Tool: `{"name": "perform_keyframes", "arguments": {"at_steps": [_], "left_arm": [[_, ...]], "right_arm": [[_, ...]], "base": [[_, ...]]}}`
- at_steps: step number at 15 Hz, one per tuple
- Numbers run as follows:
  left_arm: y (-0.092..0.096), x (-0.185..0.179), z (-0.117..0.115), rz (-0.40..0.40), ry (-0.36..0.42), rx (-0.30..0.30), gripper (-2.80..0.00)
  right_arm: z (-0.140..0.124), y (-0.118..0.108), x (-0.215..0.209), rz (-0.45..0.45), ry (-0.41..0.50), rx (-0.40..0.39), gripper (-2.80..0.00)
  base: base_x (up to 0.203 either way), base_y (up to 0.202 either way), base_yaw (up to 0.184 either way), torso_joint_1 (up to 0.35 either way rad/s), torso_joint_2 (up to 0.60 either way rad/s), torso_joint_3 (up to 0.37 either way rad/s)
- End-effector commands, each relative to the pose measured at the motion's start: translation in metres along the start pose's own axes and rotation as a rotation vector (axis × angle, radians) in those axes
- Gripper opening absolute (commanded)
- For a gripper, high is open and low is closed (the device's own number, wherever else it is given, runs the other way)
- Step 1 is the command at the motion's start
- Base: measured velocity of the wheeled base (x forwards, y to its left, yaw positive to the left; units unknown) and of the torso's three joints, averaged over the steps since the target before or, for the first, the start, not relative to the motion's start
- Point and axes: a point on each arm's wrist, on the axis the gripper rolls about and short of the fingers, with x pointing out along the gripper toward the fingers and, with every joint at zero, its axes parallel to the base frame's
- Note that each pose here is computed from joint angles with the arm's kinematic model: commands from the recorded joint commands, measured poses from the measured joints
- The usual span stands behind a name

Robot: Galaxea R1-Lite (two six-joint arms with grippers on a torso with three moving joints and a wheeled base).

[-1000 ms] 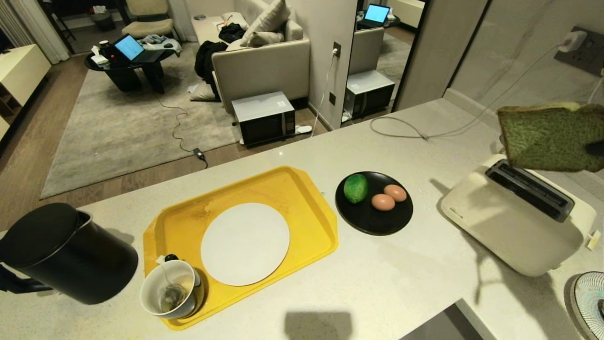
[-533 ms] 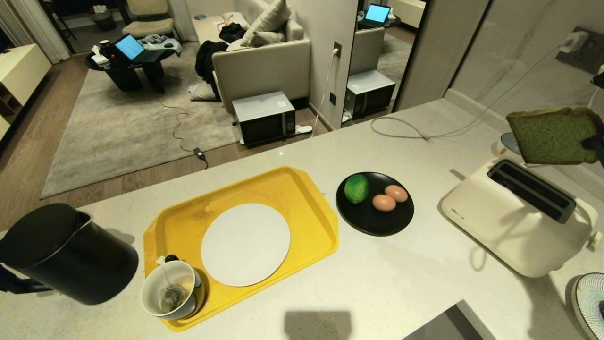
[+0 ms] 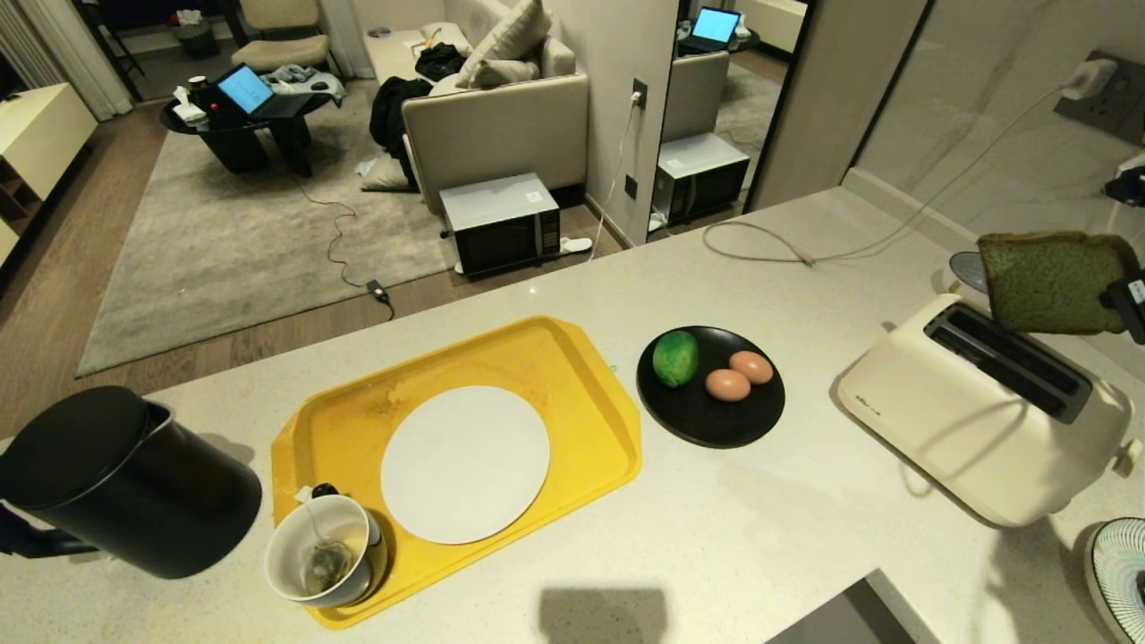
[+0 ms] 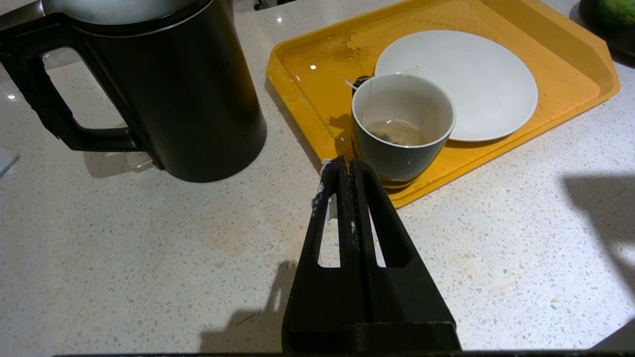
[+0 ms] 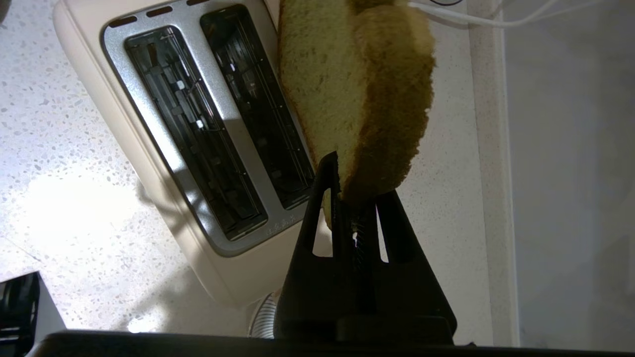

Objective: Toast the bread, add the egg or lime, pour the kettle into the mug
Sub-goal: Put the bread slices in the toaster

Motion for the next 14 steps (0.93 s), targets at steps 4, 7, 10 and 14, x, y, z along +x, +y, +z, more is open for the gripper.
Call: {"name": "perform_keyframes", "arguments": {"at_steps": [4, 7, 10, 14], "left_arm": [[0.000, 0.000, 0.000, 0.001, -0.001, 0.000, -2.80], [0.000, 0.000, 0.000, 0.001, -0.001, 0.000, -2.80], [0.000, 0.000, 0.000, -0.001, -0.001, 0.000, -2.80], [0.000, 0.000, 0.000, 0.000, -0.001, 0.000, -2.80]], "right_arm": [[-0.006, 0.002, -0.008, 0.012, 0.004, -0.015, -2.80], [-0.017, 0.006, -0.017, 0.026, 0.013, -0.030, -2.80], [-0.027, 0.009, -0.021, 0.032, 0.030, -0.043, -2.80], [-0.029, 0.008, -0.021, 0.028, 0.035, -0.044, -2.80]], "base": [[0.000, 0.000, 0.000, 0.000, 0.00, 0.000], [0.000, 0.000, 0.000, 0.000, 0.00, 0.000], [0.000, 0.000, 0.000, 0.000, 0.00, 0.000], [0.000, 0.000, 0.000, 0.000, 0.00, 0.000]]}}
